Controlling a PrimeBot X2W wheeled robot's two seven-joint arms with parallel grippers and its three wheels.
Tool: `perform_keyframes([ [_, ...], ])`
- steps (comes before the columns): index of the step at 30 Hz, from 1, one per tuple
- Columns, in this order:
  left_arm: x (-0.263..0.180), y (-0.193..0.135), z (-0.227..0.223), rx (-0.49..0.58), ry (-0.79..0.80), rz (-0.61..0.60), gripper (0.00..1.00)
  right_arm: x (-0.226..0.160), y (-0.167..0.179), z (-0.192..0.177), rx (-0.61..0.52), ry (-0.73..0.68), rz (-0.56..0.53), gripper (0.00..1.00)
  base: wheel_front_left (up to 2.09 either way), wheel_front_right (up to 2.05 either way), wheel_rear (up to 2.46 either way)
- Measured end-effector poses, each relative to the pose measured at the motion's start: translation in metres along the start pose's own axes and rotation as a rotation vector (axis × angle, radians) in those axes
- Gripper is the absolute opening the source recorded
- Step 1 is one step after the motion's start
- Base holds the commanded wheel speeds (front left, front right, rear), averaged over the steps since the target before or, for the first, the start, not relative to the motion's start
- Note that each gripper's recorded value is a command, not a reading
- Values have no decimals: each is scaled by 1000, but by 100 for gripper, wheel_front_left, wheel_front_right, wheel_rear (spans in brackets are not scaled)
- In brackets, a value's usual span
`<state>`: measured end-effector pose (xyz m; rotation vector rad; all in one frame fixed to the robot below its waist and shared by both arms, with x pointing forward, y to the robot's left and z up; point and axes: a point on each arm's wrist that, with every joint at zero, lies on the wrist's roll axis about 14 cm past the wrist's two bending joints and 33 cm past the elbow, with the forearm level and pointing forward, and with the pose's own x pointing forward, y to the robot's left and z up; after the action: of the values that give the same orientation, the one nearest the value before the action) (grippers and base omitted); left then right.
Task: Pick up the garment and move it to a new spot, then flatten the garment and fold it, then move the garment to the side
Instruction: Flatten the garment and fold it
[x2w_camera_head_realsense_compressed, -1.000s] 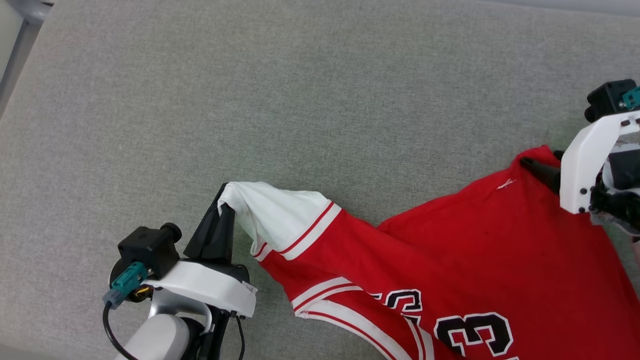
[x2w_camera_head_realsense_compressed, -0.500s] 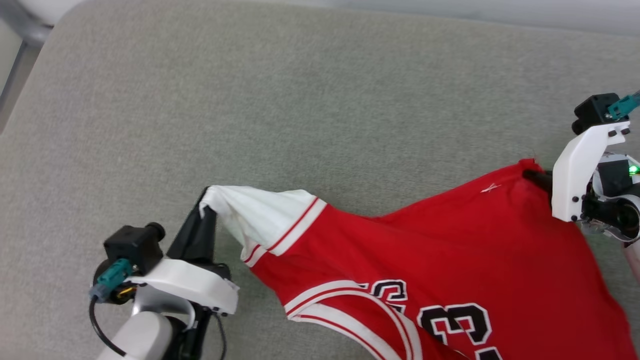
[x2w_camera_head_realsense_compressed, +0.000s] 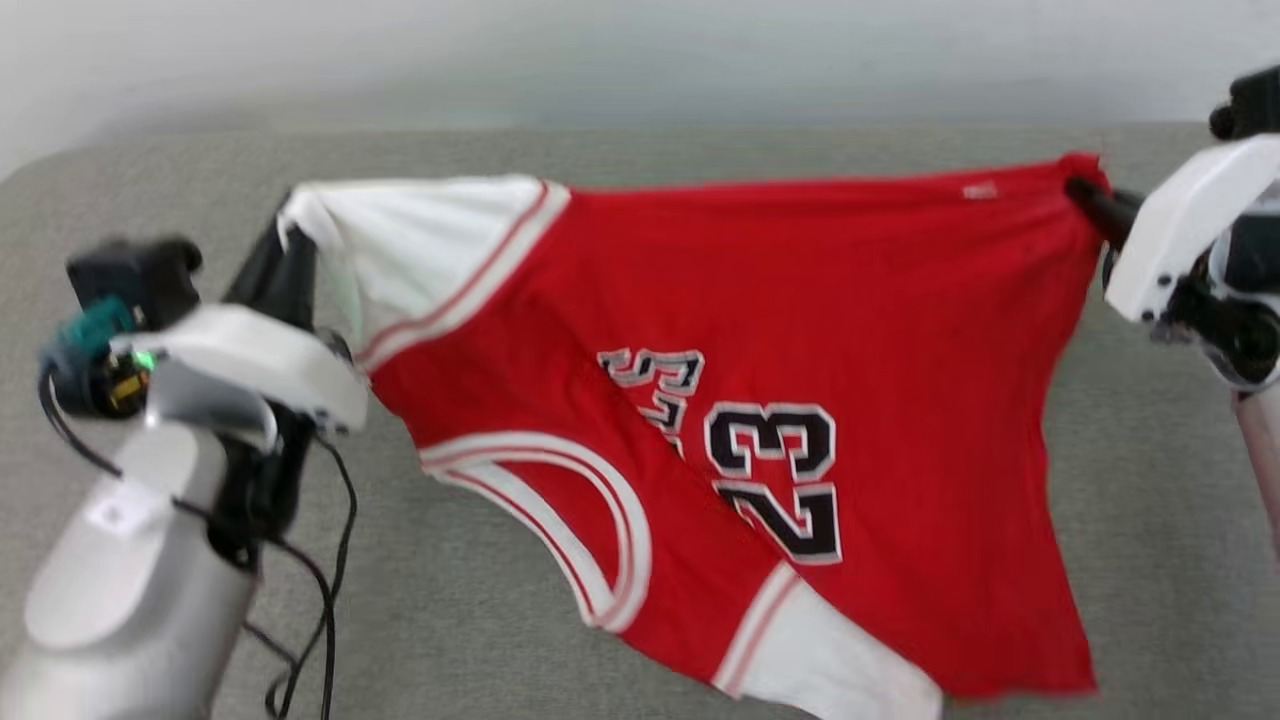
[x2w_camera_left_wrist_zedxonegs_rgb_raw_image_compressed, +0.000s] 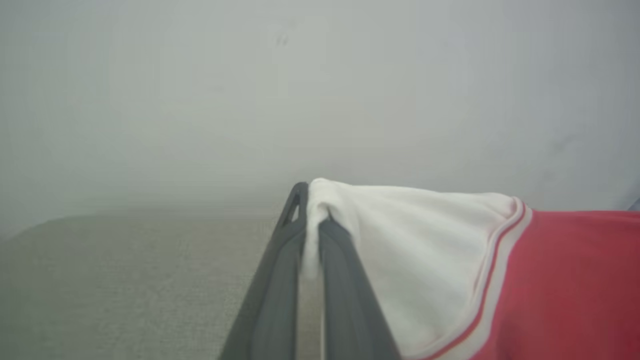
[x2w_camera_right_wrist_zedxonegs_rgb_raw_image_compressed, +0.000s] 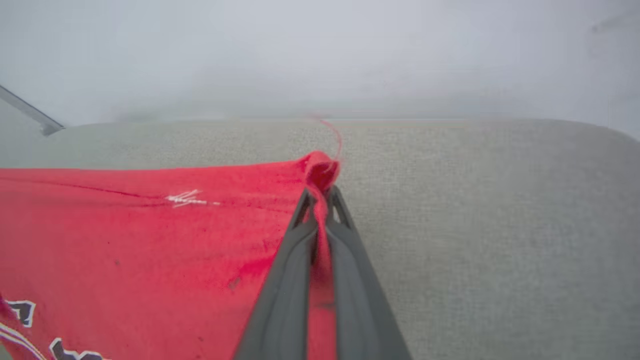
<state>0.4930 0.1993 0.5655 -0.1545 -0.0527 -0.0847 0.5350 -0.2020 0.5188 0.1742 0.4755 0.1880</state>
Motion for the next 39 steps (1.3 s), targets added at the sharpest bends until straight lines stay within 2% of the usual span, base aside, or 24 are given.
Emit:
perform_keyframes([
  [5, 46, -19, 40, 7, -77, -55, 0, -11, -7, 48, 20, -139, -34, 0, 0, 0, 0],
  [13, 113, -25, 109, 35, -216, -53, 0, -5, 0, 135, 42, -359, -23, 0, 0, 0, 0],
  [18, 146, -28, 158, 61, -330, -45, 0, -6, 5, 194, 2, -525, -28, 0, 0, 0, 0],
  [24, 178, -35, 202, 115, -430, -53, 0, 1, 9, 243, -43, -652, -33, 0, 0, 0, 0],
  [29, 205, -31, 193, 140, -418, -49, 0, 31, 2, 245, -71, -652, -52, 0, 0, 0, 0],
  [34, 230, -12, 143, 114, -317, -20, 0, 72, 1, 222, -61, -606, -43, 0, 0, 0, 0],
  [39, 248, 6, 80, 73, -205, 0, 0, 117, 0, 179, -47, -514, -27, 0, 0, 0, 0],
])
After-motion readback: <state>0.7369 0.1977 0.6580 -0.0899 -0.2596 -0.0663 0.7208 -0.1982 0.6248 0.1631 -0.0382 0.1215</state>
